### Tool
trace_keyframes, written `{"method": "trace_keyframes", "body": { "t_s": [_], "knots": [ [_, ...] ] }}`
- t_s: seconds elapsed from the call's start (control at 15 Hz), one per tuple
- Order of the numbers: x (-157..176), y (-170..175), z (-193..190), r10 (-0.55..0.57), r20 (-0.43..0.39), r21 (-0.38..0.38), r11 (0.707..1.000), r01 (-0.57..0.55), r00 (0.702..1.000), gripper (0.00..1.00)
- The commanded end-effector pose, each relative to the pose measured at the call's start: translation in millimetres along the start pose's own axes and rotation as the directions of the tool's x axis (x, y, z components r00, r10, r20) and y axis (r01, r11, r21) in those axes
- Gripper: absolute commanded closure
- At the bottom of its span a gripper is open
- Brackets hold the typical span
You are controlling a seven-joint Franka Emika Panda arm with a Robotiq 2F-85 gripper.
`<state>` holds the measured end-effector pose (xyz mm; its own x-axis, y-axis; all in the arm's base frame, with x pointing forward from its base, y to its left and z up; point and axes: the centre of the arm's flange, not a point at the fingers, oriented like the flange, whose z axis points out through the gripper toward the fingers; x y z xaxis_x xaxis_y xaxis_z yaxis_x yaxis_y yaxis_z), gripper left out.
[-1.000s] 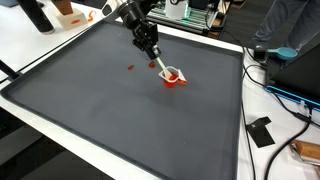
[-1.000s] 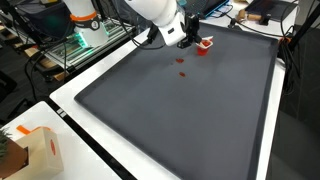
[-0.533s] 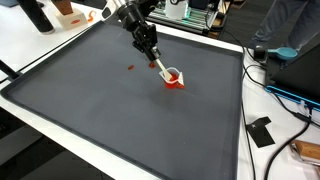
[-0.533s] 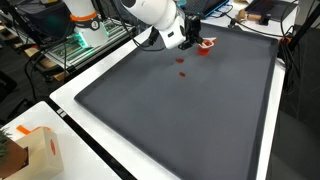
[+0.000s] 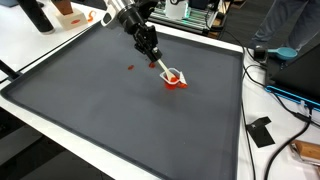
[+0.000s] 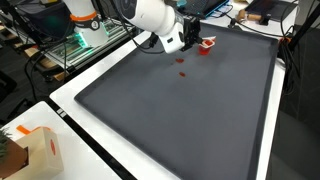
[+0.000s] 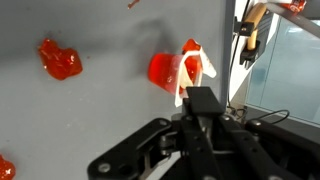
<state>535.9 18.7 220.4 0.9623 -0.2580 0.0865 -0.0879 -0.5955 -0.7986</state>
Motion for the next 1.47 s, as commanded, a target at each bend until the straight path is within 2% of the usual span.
{"method": "trace_keyframes", "body": {
  "t_s": [0.0,0.67,1.4],
  "knots": [
    [1.3,11.7,2.6,0.017,0.003,0.058,0.998,-0.017,1.000,0.97],
    [6.1,22.1,-1.3,0.045,-0.008,0.139,0.989,-0.043,0.999,0.97],
    [6.7,31.4,-12.0,0.056,0.004,0.188,0.981,-0.055,0.998,0.97]
  ]
}}
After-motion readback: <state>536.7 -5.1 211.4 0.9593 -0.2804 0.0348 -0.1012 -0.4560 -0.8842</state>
